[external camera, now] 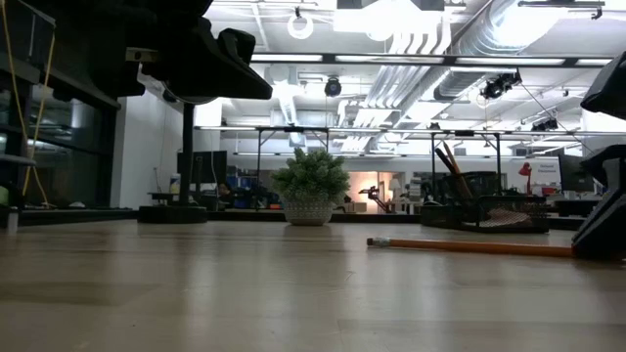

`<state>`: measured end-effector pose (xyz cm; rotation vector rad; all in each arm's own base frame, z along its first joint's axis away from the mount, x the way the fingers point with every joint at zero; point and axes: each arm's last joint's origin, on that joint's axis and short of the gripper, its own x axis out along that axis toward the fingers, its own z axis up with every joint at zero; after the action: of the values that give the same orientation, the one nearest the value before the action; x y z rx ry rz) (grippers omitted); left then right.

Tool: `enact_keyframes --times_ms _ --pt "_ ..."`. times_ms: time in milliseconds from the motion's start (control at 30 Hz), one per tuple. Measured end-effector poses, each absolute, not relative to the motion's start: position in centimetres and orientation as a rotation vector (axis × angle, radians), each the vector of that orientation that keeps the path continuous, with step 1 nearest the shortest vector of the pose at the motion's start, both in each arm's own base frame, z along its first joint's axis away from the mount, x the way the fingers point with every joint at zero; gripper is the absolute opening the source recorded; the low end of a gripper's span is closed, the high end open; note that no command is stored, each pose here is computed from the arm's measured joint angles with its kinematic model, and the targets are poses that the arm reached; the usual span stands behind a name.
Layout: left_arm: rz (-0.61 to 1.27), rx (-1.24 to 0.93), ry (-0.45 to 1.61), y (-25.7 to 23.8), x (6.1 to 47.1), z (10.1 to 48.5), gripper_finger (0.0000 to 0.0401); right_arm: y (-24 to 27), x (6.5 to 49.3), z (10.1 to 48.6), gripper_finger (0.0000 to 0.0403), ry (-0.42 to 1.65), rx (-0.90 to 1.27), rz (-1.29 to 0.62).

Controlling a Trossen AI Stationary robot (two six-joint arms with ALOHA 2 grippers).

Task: Pick and place office supplies into organizer
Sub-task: Put the right pencil into the desk organizer

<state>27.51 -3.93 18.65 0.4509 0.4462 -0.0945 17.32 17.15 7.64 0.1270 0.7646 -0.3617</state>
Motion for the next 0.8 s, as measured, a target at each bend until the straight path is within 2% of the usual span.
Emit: enact_keyframes --times_ms 233,433,800 --pt "-0.094 0.451 0.446 -3.91 27.51 18.65 0.0001 17.29 17.82 7.98 0.0001 0.641 0.043 -0.371" --pt "-0.094 0.451 0.446 -3.93 27.51 18.65 0.0001 17.24 18.00 8.08 0.0002 0.613 0.016 -0.380" --pt "-0.095 0.451 0.446 -3.93 27.51 18.65 0.0001 17.47 18.04 8.00 0.0008 0.699 0.159 -0.348"
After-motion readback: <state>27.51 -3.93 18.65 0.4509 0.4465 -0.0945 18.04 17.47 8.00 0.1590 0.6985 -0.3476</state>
